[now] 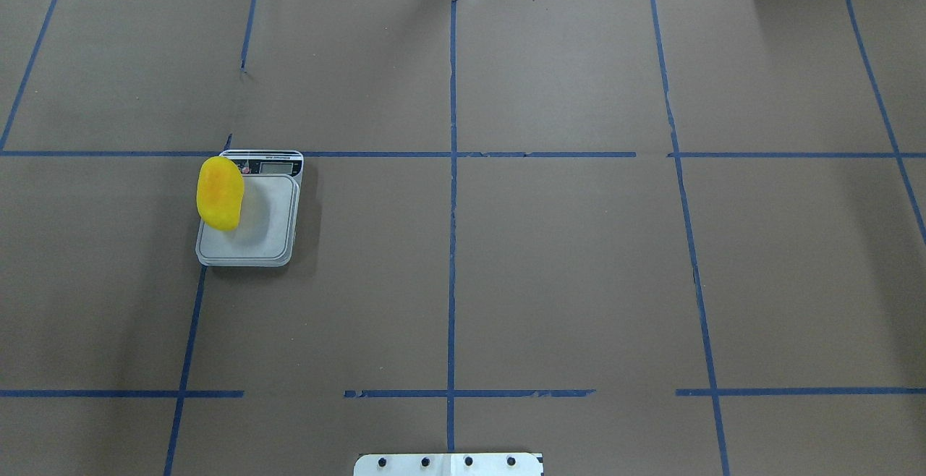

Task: Weigh mango

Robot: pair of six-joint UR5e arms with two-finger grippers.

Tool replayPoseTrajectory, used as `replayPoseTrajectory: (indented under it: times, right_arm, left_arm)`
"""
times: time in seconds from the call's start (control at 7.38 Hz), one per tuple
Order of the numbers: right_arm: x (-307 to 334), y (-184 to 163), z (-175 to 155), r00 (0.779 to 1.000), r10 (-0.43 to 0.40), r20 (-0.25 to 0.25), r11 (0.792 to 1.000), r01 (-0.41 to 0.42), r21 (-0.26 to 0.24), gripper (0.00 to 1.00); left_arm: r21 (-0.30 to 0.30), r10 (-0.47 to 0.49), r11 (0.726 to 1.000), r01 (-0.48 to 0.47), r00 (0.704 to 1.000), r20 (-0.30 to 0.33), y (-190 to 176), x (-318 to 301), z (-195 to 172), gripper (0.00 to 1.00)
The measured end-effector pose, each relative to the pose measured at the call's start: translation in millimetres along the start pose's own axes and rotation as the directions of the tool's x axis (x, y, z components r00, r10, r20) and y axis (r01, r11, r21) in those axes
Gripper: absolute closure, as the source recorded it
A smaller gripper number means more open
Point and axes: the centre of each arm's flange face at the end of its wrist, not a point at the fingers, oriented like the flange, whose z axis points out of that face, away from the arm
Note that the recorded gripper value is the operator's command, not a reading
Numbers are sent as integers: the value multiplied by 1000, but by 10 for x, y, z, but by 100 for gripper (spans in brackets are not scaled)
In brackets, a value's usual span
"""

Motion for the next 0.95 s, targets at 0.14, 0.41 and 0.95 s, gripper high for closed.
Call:
replayPoseTrajectory:
  times: [0.14,0.41,0.95]
  right_arm:
    - [0,-1,0,1000,0,0,1000,0,0,0]
    - [-1,-2,-2,1000,0,0,1000,0,0,0]
    - [1,1,1,1000,0,0,1000,0,0,0]
  left_arm:
    - [-1,-1,1000,1,1000,1,6,-11,5,0]
    - [-1,-1,1000,1,1000,2,13,-23,11,0]
    - [3,2,1000,-2,1000,4,7,-9,-4,0]
